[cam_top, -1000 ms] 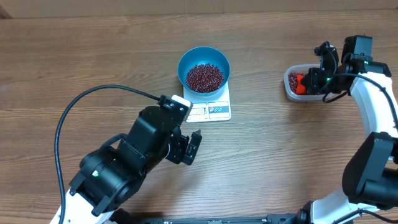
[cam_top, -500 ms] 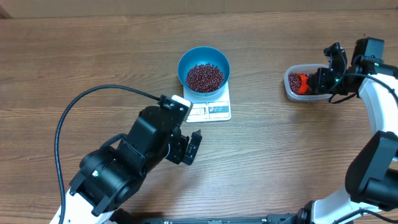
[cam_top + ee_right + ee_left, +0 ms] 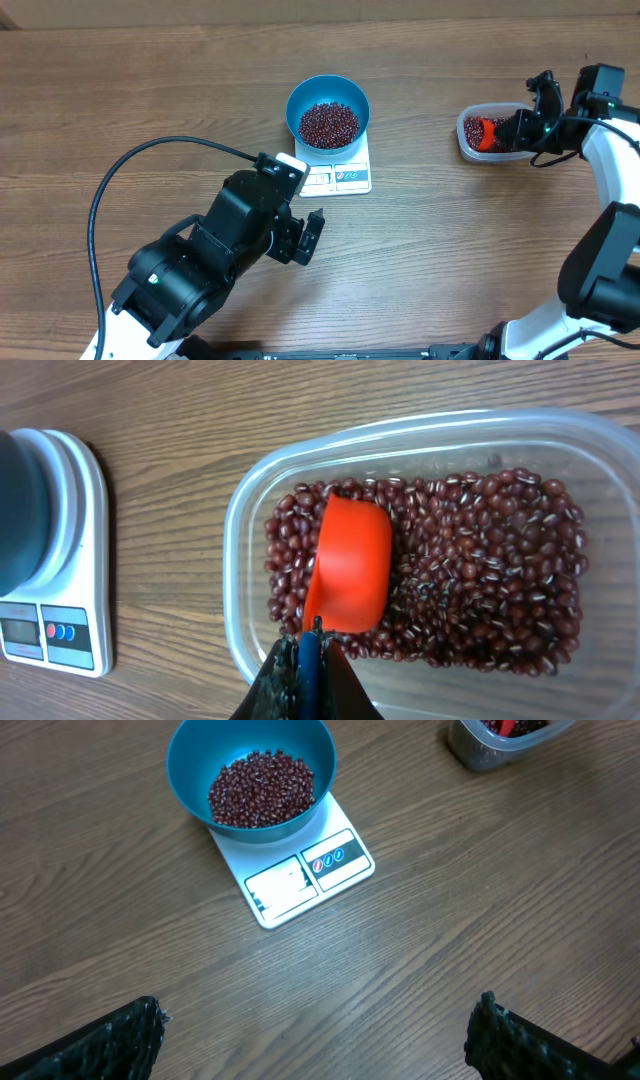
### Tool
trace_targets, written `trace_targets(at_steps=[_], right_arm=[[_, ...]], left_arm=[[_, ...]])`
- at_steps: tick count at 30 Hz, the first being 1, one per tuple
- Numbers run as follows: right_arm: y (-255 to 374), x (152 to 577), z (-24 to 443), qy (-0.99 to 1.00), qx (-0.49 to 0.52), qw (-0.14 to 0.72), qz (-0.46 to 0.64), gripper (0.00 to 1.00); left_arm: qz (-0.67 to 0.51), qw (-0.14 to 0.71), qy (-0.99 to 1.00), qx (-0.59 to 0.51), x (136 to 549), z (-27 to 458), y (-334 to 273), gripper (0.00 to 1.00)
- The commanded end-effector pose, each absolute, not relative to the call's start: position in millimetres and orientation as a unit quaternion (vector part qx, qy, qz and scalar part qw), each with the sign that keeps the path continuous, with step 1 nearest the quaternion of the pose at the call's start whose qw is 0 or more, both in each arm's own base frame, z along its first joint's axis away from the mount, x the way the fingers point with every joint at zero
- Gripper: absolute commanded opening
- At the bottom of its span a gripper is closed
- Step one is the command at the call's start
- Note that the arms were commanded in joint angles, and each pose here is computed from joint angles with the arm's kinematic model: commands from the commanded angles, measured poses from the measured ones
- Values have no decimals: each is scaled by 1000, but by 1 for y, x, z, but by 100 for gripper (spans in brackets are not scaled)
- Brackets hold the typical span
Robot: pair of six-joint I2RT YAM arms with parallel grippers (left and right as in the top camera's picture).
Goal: Scoop item into bowl and weigh 150g on scale
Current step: 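Drag the scoop through the beans to fill it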
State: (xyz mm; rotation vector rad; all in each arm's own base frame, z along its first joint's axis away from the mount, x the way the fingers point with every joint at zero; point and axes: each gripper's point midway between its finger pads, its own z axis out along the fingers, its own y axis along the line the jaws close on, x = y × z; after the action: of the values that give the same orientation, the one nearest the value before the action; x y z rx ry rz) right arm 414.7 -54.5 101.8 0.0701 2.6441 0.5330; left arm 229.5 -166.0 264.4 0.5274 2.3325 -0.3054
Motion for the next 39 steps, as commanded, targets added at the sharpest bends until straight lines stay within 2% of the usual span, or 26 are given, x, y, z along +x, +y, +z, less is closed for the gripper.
trace_targets(at_steps=[1,10,28,39], right_arm=[[-60,413,78,961,40,194,194,4],[-72,408,53,962,70,167,202,4],[-74,408,53,961,74,169,207,4],[-80,408,78,922,85,217,311,4]], left_arm=[[-111,356,903,213,230,262,-166,99],[-111,356,903,213,230,262,-166,99],[-111,356,903,213,230,262,-166,99],[-111,356,903,213,230,262,-166,99]])
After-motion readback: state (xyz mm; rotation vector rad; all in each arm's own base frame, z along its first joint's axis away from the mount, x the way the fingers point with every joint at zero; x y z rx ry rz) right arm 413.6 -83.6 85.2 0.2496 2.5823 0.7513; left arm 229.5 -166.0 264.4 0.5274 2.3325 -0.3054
